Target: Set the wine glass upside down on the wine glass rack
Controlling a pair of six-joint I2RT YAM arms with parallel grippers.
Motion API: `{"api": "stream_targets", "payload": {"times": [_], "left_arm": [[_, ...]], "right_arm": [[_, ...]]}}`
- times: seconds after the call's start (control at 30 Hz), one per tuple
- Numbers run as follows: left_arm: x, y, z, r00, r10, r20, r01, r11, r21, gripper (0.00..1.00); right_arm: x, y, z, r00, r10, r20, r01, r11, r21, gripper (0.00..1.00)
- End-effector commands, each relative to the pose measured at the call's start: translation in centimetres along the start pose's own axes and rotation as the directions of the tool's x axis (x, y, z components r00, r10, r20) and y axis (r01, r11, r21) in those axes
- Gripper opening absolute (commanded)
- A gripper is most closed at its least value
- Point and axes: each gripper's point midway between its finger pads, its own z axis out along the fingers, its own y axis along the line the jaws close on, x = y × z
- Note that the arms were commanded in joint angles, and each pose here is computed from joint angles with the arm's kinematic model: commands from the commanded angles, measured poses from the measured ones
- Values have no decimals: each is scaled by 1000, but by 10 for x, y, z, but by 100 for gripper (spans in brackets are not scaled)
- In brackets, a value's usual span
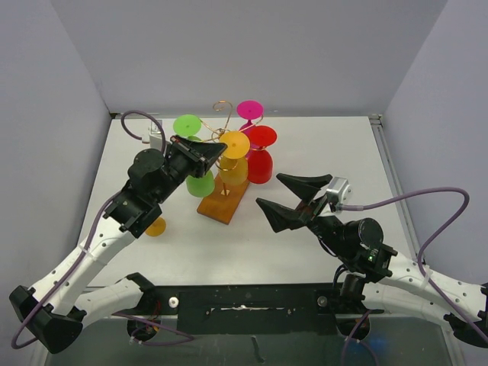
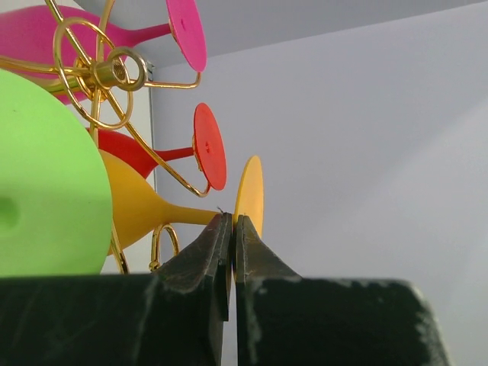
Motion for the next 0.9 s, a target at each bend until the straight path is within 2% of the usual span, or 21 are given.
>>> {"api": "stream_targets", "payload": {"times": [0.0, 0.2, 0.4, 0.87], "left_arm": [[-13, -19, -8, 999, 2, 50, -5, 998, 59, 0], [-22, -13, 3, 996, 13, 88, -16, 999, 34, 0], [-27, -8, -7, 994, 14, 112, -16, 1000, 18, 0], [-12, 4, -31, 997, -63, 44, 62, 998, 25, 0]], "right_arm": [[-27, 3, 1, 995, 26, 92, -25, 1000, -15, 77], [-23, 3, 1, 996, 21, 82, -20, 1000, -14, 77], [-25, 3, 2, 996, 27, 83, -25, 1000, -16, 77], [-21, 9, 10, 997, 31, 67, -28, 999, -35, 78]]}}
